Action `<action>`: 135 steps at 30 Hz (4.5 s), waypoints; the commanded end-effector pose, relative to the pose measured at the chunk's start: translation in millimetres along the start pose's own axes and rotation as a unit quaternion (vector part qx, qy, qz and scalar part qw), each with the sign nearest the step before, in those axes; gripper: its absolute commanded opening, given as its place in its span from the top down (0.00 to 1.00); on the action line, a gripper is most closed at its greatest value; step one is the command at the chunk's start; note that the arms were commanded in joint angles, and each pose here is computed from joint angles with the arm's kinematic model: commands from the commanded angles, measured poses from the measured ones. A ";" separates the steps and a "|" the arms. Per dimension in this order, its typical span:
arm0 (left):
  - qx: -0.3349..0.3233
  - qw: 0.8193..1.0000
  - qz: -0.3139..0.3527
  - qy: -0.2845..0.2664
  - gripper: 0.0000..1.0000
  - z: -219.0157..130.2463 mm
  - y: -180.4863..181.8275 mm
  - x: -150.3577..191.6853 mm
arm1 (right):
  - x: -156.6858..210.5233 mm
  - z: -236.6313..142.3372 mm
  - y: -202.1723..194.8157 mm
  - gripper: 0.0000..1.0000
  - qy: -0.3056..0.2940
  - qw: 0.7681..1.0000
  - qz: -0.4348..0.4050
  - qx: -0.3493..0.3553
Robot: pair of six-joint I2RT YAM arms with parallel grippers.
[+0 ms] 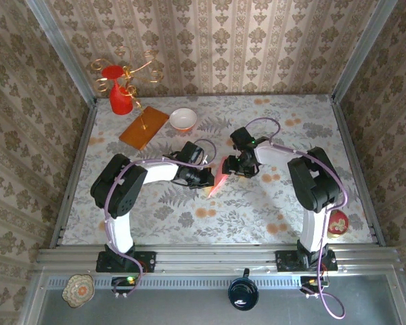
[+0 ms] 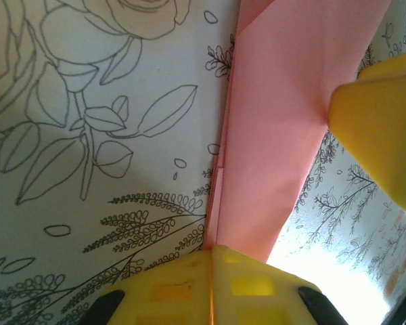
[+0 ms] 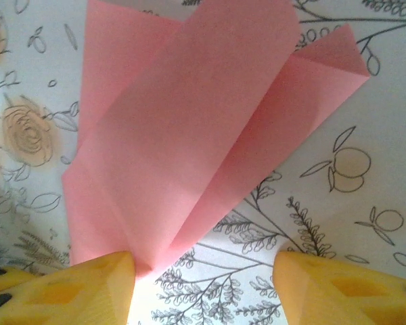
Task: Fold a paper plane with a square sheet of paper (pick it up from the middle)
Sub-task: Fold the wing for the fifth time at the center of the table.
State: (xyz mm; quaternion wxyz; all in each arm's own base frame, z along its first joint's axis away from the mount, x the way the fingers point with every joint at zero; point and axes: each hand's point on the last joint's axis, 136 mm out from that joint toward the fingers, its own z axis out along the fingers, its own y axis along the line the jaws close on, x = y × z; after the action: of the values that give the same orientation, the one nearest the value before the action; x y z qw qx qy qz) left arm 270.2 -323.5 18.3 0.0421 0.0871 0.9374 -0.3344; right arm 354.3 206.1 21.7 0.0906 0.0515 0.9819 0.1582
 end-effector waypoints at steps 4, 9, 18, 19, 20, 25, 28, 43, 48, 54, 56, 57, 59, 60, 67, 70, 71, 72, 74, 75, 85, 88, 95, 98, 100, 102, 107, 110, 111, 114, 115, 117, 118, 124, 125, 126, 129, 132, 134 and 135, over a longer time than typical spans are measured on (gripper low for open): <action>-0.074 0.995 -0.042 0.045 0.90 13.7 44.9 26.9 | 7.5 -28.4 18.1 0.39 -0.030 0.995 -0.020 -0.096; -0.073 0.995 -0.043 0.044 0.91 13.5 45.0 26.6 | 19.5 -41.4 53.0 0.49 -0.025 0.977 -0.032 -0.209; -0.059 0.996 -0.050 0.041 0.91 13.6 42.4 25.4 | 10.8 -20.9 75.0 0.73 -0.009 0.966 -0.021 -0.256; -0.057 0.996 -0.051 0.041 0.91 13.6 42.4 25.2 | 9.6 -17.3 74.8 0.74 -0.007 0.967 -0.020 -0.254; -0.053 0.996 -0.053 0.040 0.90 13.7 41.6 24.7 | 9.1 -13.4 73.7 0.75 -0.004 0.968 -0.017 -0.251; -0.040 0.997 -0.060 0.041 0.90 14.3 40.3 24.5 | 6.0 -2.2 71.7 0.78 -0.001 0.970 -0.014 -0.244; -0.035 0.996 -0.064 0.042 0.90 15.0 40.1 24.6 | 5.2 3.9 70.3 0.78 0.002 0.971 -0.011 -0.240; -0.009 0.996 -0.075 0.036 0.90 13.9 37.0 21.4 | 2.1 21.8 58.7 0.78 0.006 0.979 0.005 -0.203; 0.003 0.998 -0.064 0.018 0.89 2.6 24.7 13.0 | 2.8 23.6 53.5 0.78 0.009 0.983 0.011 -0.183; -0.003 0.998 -0.053 -0.016 0.85 -18.1 14.9 4.1 | 4.1 25.5 46.5 0.78 0.011 0.987 0.018 -0.161; -0.007 0.998 -0.051 -0.025 0.82 -23.9 13.9 3.7 | 5.0 26.7 44.6 0.78 0.013 0.988 0.020 -0.154; -0.008 0.998 -0.051 -0.030 0.81 -26.4 13.0 3.4 | 5.6 27.4 43.7 0.78 0.014 0.988 0.022 -0.152; -0.008 0.998 -0.045 -0.036 0.77 -30.3 9.5 4.5 | 6.6 28.2 42.7 0.78 0.016 0.988 0.024 -0.150; -0.009 0.998 -0.038 -0.040 0.74 -32.1 6.6 4.3 | 6.5 28.7 42.2 0.78 0.016 0.988 0.026 -0.149; -0.005 0.999 -0.009 -0.043 0.61 -31.7 -11.1 8.9 | 5.8 28.7 42.3 0.78 0.016 0.988 0.028 -0.148; -0.005 0.999 -0.008 -0.031 0.60 -24.1 -13.1 11.7 | 5.9 28.5 43.0 0.77 0.016 0.988 0.028 -0.150; -0.007 1.000 -0.008 -0.025 0.60 -21.6 -13.5 13.5 | 6.5 28.9 42.2 0.77 0.017 0.988 0.029 -0.149; -0.011 1.000 -0.009 -0.020 0.60 -18.7 -12.3 14.8 | 6.2 28.2 42.9 0.77 0.016 0.988 0.028 -0.151; -0.021 1.000 -0.014 -0.014 0.62 -15.4 -8.3 15.9 | 5.9 27.0 43.5 0.77 0.015 0.988 0.028 -0.152; -0.025 0.999 -0.017 -0.013 0.64 -14.3 -6.0 16.1 | 5.9 26.4 44.0 0.77 0.014 0.988 0.027 -0.154; -0.046 0.998 -0.035 0.004 0.73 -6.5 7.6 23.2 | 6.4 25.0 44.6 0.77 0.013 0.987 0.025 -0.156; -0.053 0.998 -0.041 0.011 0.75 -4.6 12.3 25.8 | 6.8 25.5 43.7 0.77 0.014 0.988 0.026 -0.154; -0.073 0.996 -0.051 0.029 0.76 -0.2 22.1 33.7 | 6.0 21.5 44.4 0.77 0.007 0.987 0.023 -0.156; -0.087 0.994 -0.054 0.036 0.76 0.8 28.7 37.3 | 2.5 13.5 50.2 0.76 -0.004 0.985 0.016 -0.172; -0.096 0.993 -0.055 0.038 0.76 0.7 32.3 38.2 | 0.3 5.1 56.0 0.76 -0.013 0.983 0.008 -0.186; -0.101 0.993 -0.054 0.041 0.77 1.1 33.8 39.4 | 0.0 -2.9 61.2 0.75 -0.020 0.980 -0.002 -0.198; -0.111 0.991 -0.052 0.048 0.78 3.7 36.6 41.6 | 9.8 -13.4 66.0 0.75 -0.019 0.977 -0.022 -0.211; -0.114 0.991 -0.051 0.053 0.79 5.6 37.2 43.0 | 18.6 -12.5 64.7 0.77 -0.009 0.978 -0.026 -0.207; -0.115 0.991 -0.050 0.053 0.79 5.7 36.9 42.7 | 21.0 -12.0 64.5 0.77 -0.007 0.978 -0.027 -0.206; -0.117 0.990 -0.050 0.056 0.79 6.9 38.0 44.4 | 27.1 -7.5 61.5 0.77 0.001 0.980 -0.029 -0.195; -0.118 0.990 -0.049 0.056 0.79 6.9 38.1 44.3 | 27.9 -5.6 60.8 0.77 0.003 0.981 -0.029 -0.192; -0.121 0.990 -0.049 0.058 0.79 7.0 39.3 45.3 | 28.4 -2.3 60.7 0.78 0.008 0.982 -0.029 -0.187; -0.122 0.989 -0.050 0.059 0.79 7.1 39.9 45.6 | 27.7 -1.0 60.9 0.78 0.009 0.982 -0.029 -0.186; -0.126 0.989 -0.050 0.064 0.79 8.6 41.5 46.9 | 22.7 6.0 57.9 0.79 0.009 0.986 -0.024 -0.168; -0.126 0.989 -0.049 0.065 0.79 9.3 41.3 47.2 | 22.1 7.0 56.9 0.79 0.009 0.986 -0.023 -0.163; -0.127 0.988 -0.050 0.066 0.79 9.7 42.4 47.9 | 22.4 8.5 55.1 0.79 0.010 0.987 -0.021 -0.159; -0.130 0.988 -0.054 0.068 0.80 10.3 44.3 49.0 | 21.6 10.5 51.1 0.80 0.008 0.989 -0.017 -0.148; -0.132 0.987 -0.056 0.070 0.81 10.7 45.5 50.0 | 20.1 11.6 46.5 0.80 0.006 0.990 -0.011 -0.138; -0.133 0.987 -0.056 0.071 0.81 11.0 45.8 50.3 | 19.9 12.6 43.9 0.80 0.005 0.991 -0.007 -0.132; -0.133 0.987 -0.055 0.072 0.82 11.2 46.0 50.7 | 19.5 12.7 43.1 0.80 0.005 0.991 -0.006 -0.131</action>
State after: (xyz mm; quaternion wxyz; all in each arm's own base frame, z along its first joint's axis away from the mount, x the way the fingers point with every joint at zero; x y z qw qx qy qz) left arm 252.5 -311.0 17.2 0.0135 0.0531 0.9611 -0.2705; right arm 337.7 259.3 26.1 0.0926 0.0255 0.9463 0.3088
